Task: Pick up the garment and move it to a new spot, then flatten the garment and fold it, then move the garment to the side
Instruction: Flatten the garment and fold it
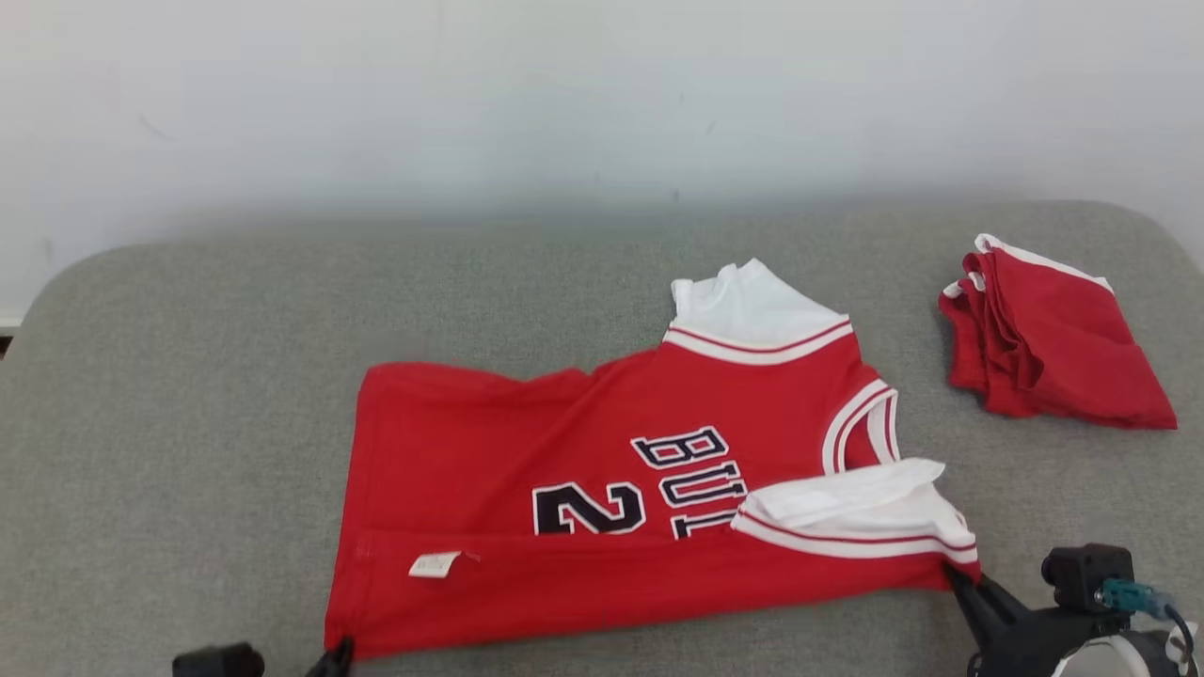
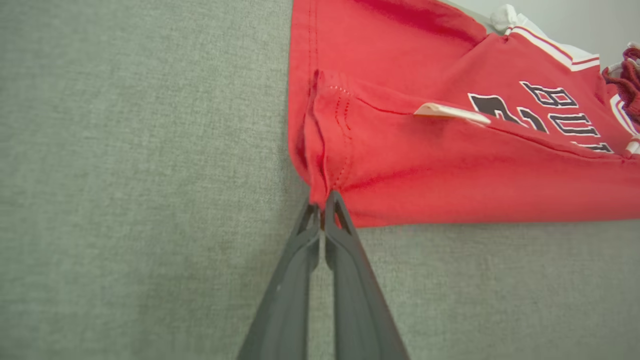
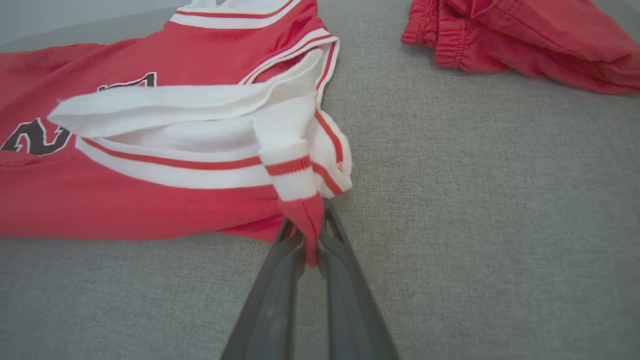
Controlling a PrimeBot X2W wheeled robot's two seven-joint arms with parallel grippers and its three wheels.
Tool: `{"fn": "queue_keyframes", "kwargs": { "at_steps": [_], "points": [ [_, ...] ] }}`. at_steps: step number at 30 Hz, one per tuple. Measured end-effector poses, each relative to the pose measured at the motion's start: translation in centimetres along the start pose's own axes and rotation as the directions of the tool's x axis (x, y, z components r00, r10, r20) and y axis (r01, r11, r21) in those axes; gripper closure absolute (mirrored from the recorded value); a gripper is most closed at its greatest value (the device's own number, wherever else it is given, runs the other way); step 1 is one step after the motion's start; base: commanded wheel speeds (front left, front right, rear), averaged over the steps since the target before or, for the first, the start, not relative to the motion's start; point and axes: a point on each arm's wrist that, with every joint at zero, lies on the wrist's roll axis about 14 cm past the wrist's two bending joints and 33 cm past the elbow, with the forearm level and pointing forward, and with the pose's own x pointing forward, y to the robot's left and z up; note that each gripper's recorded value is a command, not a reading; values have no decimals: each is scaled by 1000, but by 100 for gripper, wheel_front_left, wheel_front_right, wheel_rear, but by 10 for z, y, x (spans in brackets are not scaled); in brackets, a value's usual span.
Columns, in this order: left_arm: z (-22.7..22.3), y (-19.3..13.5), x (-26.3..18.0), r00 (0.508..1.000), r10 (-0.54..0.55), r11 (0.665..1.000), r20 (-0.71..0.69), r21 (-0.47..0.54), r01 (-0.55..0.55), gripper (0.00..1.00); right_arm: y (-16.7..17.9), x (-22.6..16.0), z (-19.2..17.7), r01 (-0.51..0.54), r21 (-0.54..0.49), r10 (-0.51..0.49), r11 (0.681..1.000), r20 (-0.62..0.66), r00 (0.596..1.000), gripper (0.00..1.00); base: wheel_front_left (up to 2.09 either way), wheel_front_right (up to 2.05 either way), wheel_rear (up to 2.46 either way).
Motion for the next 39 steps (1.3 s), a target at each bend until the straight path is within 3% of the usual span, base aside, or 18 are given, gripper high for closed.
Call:
{"fn": "queue_keyframes", "kwargs": {
  "at_steps": [7,20,21,22,23,30,35,39],
  "points": [
    [-13,-4,-16,1000,-8,999,-29,-32,7,100,-4,-24,-24,16,29,-15,999,-46,999,100,0,0,0],
    [-27,-7,-22,995,-2,999,-100,-50,-3,100,-5,-34,-42,39,25,-35,999,-143,989,100,0,0,0],
    [-26,-7,-22,995,-2,999,-97,-50,-3,93,-5,-34,-41,41,26,-37,999,-142,989,93,0,0,0],
    [-24,-6,-22,996,4,999,-92,-51,-9,20,-5,-34,-39,45,30,-41,999,-135,990,25,0,0,0],
    [-21,-6,-22,996,8,999,-85,-52,-13,0,-5,-34,-37,47,41,-42,998,-128,991,0,0,0,0],
    [15,-3,-24,999,15,993,31,-114,-11,0,-7,-38,-8,37,160,-33,986,-31,999,0,0,0,0],
    [49,-3,-31,988,19,992,156,-124,1,0,-2,-43,14,6,154,-13,988,46,999,0,0,0,0],
    [86,2,-38,954,44,999,295,1,-47,0,5,-41,41,-9,125,-7,992,133,991,0,0,0,0]
  ]
}}
